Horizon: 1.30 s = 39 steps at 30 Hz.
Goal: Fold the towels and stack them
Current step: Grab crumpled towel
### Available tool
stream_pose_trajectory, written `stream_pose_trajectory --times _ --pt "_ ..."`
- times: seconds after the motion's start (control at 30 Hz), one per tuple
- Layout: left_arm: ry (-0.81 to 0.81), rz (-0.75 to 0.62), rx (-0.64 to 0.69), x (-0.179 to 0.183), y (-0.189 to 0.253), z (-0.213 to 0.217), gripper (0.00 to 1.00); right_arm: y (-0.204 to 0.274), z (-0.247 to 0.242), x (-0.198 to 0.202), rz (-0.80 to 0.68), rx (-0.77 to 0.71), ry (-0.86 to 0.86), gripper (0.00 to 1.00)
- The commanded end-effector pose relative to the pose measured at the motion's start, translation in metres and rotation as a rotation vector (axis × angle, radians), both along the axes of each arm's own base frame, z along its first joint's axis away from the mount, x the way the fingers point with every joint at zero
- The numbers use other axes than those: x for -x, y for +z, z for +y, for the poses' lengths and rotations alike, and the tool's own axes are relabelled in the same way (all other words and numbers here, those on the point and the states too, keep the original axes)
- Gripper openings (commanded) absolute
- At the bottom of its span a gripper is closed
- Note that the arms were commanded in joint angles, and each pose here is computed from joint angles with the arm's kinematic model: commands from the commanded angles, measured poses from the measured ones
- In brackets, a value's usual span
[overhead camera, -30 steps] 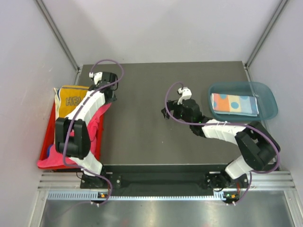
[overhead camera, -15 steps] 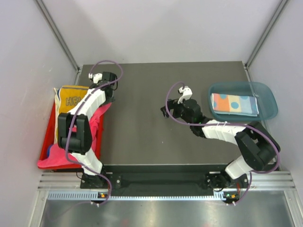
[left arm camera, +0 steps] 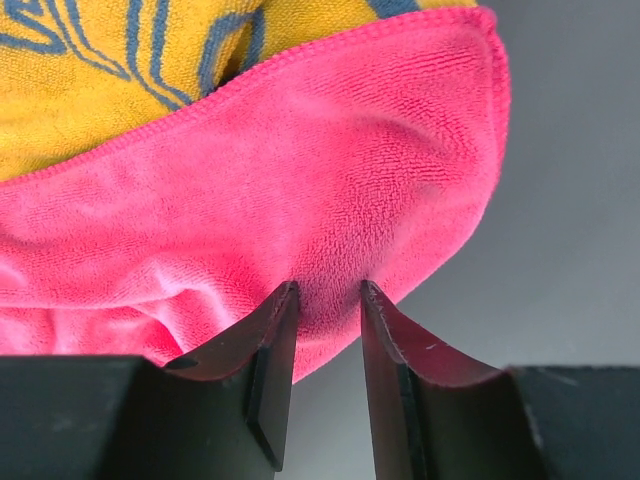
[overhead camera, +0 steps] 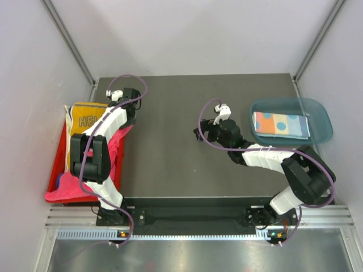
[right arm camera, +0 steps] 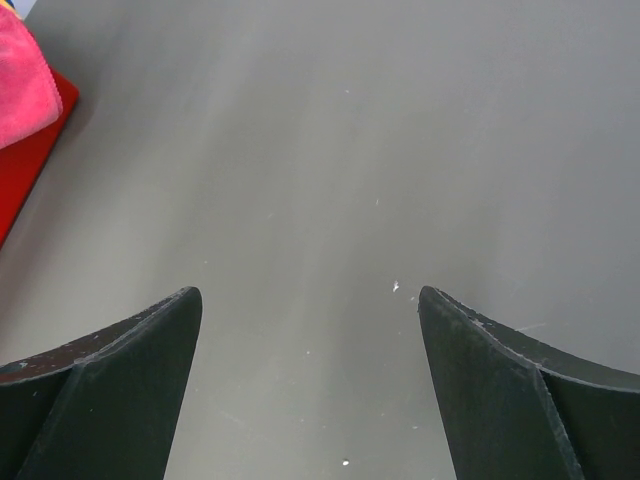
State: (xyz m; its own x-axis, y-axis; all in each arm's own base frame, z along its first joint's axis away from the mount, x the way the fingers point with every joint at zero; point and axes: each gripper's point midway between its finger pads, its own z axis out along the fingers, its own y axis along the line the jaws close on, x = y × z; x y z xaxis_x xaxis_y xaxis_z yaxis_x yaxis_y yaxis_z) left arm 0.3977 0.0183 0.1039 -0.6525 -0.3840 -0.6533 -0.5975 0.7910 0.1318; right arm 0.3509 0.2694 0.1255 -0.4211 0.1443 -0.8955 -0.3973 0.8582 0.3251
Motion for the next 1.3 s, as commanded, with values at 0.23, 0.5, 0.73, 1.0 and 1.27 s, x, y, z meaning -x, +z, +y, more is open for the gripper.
stream_pose_trajectory --times 0.23,0.5,0.73,1.0,1.27 --pt "0.022 -0.001 -0.032 0.009 0.004 0.011 0.15 0.013 0.003 -0.005 -0.048 -0.012 -0.01 0.88" --pt "0.004 -0.109 -0.029 0.003 0.059 0.011 0.0 0.013 0.004 -0.005 -0.049 -0.014 -0.006 0.87" --pt "-0.045 -0.259 0.026 0.014 0.124 0.003 0.0 0.011 0.005 -0.006 -0.045 -0.014 -0.005 0.87" --pt "-0.131 -0.377 0.079 0.034 0.168 -0.016 0.0 0.008 0.006 -0.006 -0.04 -0.007 -0.004 0.87" --pt "-0.28 -0.493 0.044 0.049 0.235 -0.073 0.0 0.012 -0.002 -0.008 -0.058 -0.01 -0.042 0.86"
